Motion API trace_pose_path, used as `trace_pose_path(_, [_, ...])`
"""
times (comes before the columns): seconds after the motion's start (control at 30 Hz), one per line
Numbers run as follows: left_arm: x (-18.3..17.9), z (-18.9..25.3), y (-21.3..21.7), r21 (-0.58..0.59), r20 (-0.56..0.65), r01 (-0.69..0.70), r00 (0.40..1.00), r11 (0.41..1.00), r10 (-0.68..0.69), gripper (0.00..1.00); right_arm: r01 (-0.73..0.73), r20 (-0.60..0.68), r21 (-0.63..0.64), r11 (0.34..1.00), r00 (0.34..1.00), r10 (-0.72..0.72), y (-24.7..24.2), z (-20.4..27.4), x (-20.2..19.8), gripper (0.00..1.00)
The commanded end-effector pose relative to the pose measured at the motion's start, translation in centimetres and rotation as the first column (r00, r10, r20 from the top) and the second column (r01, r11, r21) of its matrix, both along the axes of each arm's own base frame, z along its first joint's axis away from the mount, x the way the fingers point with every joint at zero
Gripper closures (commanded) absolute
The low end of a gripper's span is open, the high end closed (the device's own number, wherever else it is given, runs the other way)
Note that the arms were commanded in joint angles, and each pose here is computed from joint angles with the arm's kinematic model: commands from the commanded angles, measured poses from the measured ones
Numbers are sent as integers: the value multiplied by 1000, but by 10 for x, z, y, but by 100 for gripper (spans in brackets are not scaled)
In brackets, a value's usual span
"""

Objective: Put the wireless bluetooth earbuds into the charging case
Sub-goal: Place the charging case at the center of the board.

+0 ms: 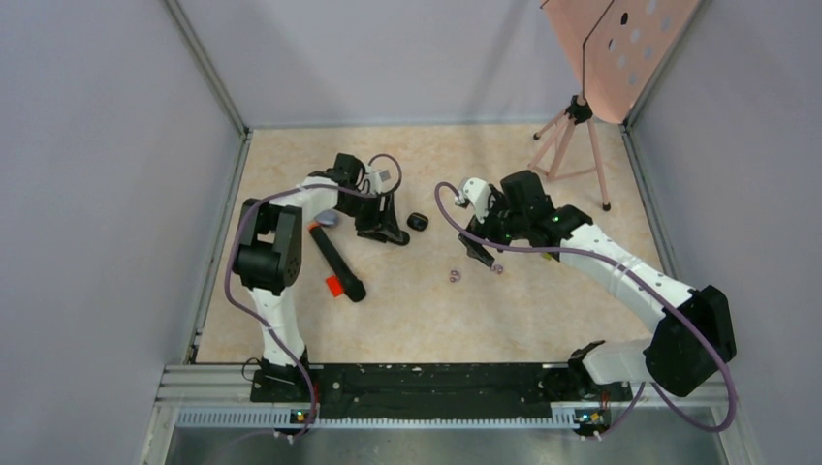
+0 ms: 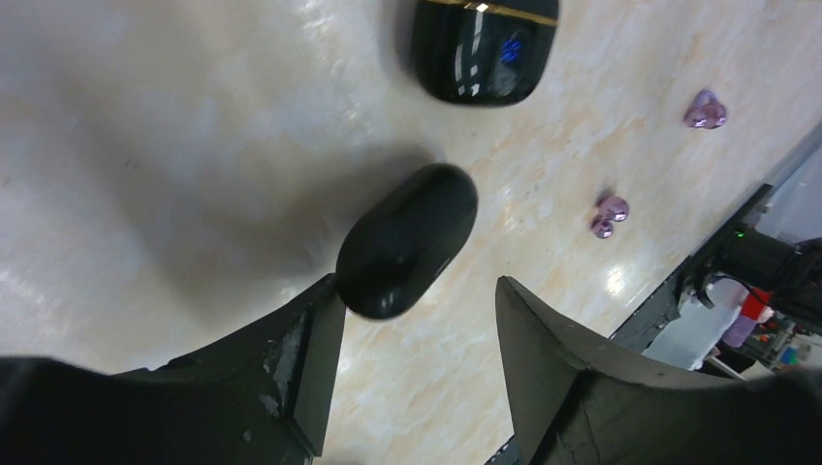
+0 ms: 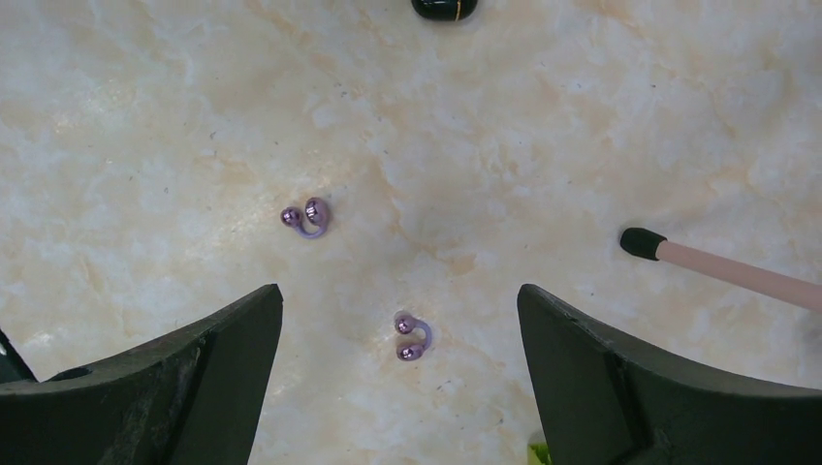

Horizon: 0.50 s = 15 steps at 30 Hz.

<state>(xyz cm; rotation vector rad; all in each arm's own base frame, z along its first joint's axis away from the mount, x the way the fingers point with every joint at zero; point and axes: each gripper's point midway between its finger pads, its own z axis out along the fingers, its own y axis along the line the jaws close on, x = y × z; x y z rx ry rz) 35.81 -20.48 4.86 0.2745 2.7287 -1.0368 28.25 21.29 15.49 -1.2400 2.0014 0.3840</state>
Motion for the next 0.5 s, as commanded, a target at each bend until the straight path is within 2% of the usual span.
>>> trace_pose_path(0.0, [4,38,26,123,99,-13,995,992,0,36,24,83,31,999,996,-27,0,23,18,11])
trace_pose_path(0.07, [5,52,47,177,118,-36,993,983,15,36,30,83,36,999,996,-33,1,25,20,11])
trace_pose_path(0.17, [25,69,94,286,203,-180,971,941,124,35,36,92,44,998,995,-40,1,28,23,11])
trace_pose_path(0.23, [46,76,131,354,290,-297,936,887,198,33,40,94,54,998,995,-45,2,30,24,11])
trace_pose_path(0.3, [62,73,169,461,357,-405,899,790,253,31,43,90,63,997,995,-48,2,31,23,11])
trace_pose_path(0.37, [71,67,194,542,373,-445,888,713,270,30,44,86,65,997,995,-49,2,31,23,11])
trace_pose_path(0.47, [78,52,203,592,336,-421,904,687,264,26,41,79,66,997,996,-46,3,31,22,11])
